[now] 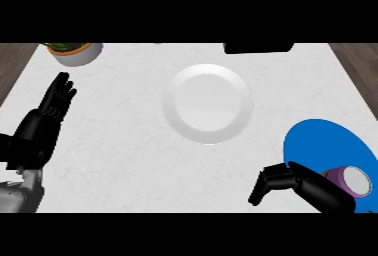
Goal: Pick the can from the plate and place it in the plate
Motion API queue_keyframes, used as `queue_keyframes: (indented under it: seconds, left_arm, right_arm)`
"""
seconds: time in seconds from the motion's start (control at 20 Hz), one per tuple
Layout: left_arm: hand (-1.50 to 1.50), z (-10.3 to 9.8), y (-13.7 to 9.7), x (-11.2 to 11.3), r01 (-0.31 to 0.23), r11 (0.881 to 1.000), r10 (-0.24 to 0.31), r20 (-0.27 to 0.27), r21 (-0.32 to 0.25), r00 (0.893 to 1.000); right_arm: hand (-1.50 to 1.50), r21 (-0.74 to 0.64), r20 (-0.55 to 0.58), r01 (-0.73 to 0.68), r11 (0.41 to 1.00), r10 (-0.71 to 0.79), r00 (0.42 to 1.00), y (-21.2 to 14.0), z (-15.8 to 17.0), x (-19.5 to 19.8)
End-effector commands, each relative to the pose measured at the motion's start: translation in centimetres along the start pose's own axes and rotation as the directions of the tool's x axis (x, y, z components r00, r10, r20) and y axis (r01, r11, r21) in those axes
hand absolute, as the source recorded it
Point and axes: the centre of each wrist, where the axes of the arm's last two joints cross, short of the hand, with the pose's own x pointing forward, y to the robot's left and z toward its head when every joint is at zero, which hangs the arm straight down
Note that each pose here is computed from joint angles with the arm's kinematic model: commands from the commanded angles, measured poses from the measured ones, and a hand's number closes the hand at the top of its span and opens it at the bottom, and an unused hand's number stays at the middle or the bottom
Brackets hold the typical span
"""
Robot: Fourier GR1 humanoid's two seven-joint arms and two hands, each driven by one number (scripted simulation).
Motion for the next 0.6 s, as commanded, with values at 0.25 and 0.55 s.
queue_keyframes:
  seconds: [0.25, 0.55]
  left_arm:
    - [0.0, -2.2, 1.0, 2.4, 0.009, 0.999, -0.005, 0.078, -0.046, 0.997]
    - [0.0, -1.6, 1.6, 2.3, -0.005, 0.999, 0.008, 0.091, -0.035, 0.996]
  right_arm:
    - [-1.5, -0.177, 0.265, 0.13, 0.976, -0.08, 0.961, 0.9, 10.8, -2.4]
    - [-1.5, -0.178, 0.203, -0.145, 0.973, 0.18, 0.962, -6.4, 12.7, 3.1]
